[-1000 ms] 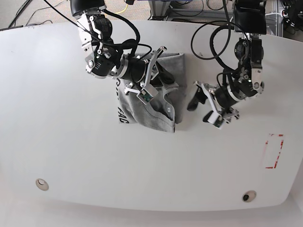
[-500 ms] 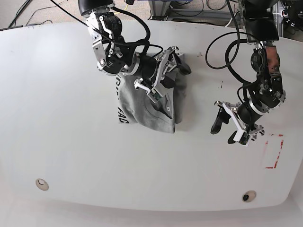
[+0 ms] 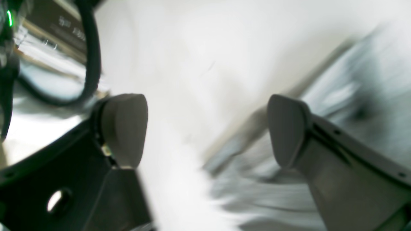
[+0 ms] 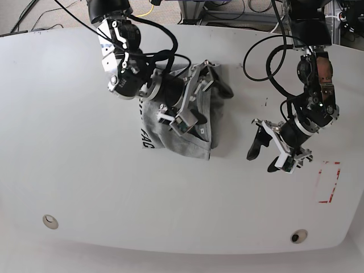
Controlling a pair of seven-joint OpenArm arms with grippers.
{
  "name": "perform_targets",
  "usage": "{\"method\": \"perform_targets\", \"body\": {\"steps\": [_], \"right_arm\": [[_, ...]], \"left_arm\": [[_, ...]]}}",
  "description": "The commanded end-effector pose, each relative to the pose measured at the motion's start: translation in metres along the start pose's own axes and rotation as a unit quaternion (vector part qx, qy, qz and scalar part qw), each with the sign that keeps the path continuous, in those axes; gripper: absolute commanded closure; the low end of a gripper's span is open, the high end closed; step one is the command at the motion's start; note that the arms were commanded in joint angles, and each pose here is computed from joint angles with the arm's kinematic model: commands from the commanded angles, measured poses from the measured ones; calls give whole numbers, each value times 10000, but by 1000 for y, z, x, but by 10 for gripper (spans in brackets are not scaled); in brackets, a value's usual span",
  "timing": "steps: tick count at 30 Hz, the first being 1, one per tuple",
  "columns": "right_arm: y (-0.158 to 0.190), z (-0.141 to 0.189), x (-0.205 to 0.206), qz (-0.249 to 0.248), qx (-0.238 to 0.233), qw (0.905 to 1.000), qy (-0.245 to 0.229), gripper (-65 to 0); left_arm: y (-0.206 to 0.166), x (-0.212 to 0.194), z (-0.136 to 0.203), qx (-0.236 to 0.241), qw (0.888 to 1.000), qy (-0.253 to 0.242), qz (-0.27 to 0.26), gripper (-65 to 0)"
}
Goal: Layout the t-shirt on the table in an organized manner, then fold the t-shirt properly
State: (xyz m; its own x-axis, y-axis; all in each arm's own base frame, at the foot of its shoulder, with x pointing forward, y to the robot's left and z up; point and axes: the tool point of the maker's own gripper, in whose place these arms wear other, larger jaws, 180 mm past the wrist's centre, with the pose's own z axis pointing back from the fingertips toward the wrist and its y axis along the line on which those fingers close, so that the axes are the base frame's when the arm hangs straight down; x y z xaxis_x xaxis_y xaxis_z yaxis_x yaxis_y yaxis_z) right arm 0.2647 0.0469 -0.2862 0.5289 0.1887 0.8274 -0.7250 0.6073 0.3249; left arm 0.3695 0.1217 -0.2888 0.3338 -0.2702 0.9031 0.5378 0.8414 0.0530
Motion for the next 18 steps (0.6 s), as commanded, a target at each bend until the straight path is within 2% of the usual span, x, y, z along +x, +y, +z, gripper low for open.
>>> {"method": "perform_targets", "body": {"steps": [1, 8, 11, 18], "right_arm": [[-28, 15, 20, 234, -365, 9988, -222, -515], [-81, 38, 26, 344, -977, 9945, -152, -507], [-94, 43, 23, 427, -1072, 9933, -113, -491], [-114, 44, 14, 504, -1034, 9930, -251, -358]], "left_arm": [[-22, 24, -1, -249, 9988, -405, -106, -376], [-76, 23, -6, -841, 9953, -417, -235, -376], [-98, 17, -7, -1085, 9933, -364, -185, -376], [-142, -5, -6, -1595, 9871, -122, -120, -376]]}}
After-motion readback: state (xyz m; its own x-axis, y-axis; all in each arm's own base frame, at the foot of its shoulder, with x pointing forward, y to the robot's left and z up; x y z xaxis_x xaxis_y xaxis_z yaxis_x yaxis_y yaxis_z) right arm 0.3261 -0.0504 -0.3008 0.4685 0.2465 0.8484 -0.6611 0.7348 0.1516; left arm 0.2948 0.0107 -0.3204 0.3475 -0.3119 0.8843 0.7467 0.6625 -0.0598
